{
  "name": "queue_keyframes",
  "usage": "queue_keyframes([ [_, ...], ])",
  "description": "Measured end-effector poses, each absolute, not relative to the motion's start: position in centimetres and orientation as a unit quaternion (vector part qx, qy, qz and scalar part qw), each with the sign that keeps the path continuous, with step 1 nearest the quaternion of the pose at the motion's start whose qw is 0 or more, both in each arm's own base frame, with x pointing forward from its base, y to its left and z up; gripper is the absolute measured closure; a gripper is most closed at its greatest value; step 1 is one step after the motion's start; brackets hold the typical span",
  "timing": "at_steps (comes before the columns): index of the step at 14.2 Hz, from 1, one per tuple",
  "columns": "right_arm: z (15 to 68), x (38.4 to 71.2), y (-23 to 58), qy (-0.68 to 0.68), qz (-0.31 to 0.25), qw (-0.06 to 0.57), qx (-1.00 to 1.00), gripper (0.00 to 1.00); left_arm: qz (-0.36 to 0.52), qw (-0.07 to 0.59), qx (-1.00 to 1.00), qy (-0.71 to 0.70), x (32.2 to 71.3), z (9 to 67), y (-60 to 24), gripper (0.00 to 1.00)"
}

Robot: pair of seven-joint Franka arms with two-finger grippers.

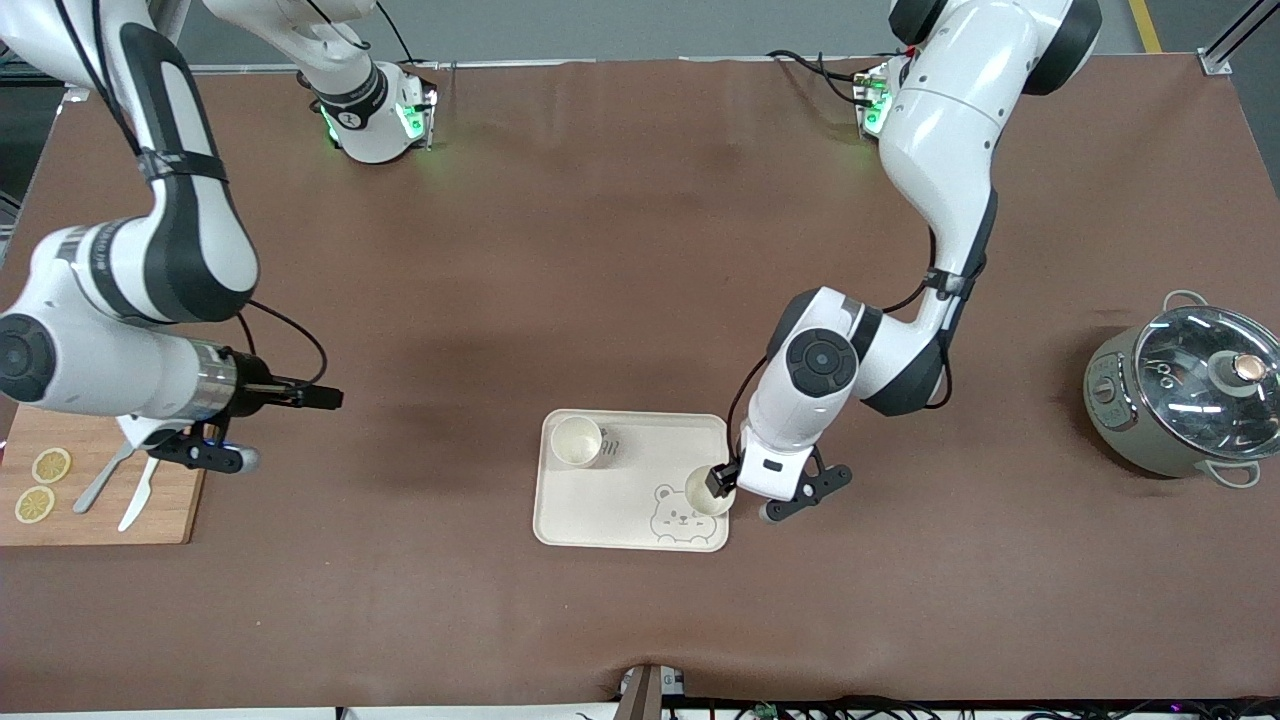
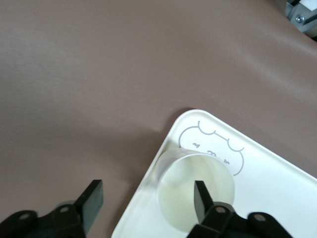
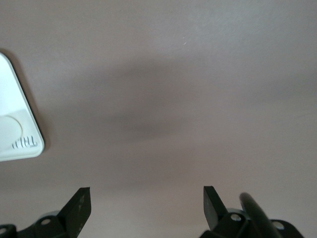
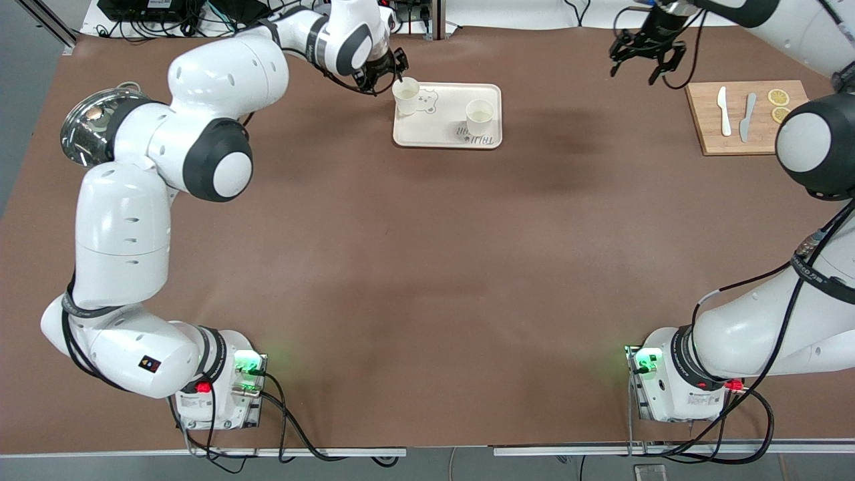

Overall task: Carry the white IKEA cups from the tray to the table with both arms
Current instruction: 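Reach the left gripper to the cup by the bear print while the right gripper approaches, then grasp the bear-side cup with the left gripper while the right gripper reaches the other cup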

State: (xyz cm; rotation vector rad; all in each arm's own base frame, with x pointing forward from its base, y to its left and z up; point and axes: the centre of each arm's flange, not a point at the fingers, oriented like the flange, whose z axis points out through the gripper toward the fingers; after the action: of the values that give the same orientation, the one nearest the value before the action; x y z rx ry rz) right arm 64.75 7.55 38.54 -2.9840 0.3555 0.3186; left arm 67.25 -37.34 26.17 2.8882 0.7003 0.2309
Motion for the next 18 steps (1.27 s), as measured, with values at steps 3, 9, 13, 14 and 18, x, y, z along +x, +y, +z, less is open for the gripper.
queue_keyframes([
  [3,36.2,65.4,10.8,0.156,0.101,0.076,-0.98,0.0,0.076,0.081,0.967,0.229,66.9,24.4,-38.1,0.33],
  [9,33.1,65.0,17.6,0.23,0.108,0.078,-0.964,0.0,0.076,0.082,0.968,0.226,66.7,24.4,-38.5,0.83],
  [13,30.1,64.3,23.7,0.292,0.096,0.073,-0.949,0.0,0.083,0.089,0.967,0.223,66.7,25.4,-39.2,0.97],
  [14,29.6,64.2,25.1,0.302,0.092,0.073,-0.946,0.0,0.086,0.091,0.967,0.223,66.9,26.2,-39.2,0.97],
  [18,28.3,64.0,29.6,0.341,0.076,0.081,-0.934,0.0,0.087,0.085,0.965,0.231,67.4,31.1,-37.9,0.97],
])
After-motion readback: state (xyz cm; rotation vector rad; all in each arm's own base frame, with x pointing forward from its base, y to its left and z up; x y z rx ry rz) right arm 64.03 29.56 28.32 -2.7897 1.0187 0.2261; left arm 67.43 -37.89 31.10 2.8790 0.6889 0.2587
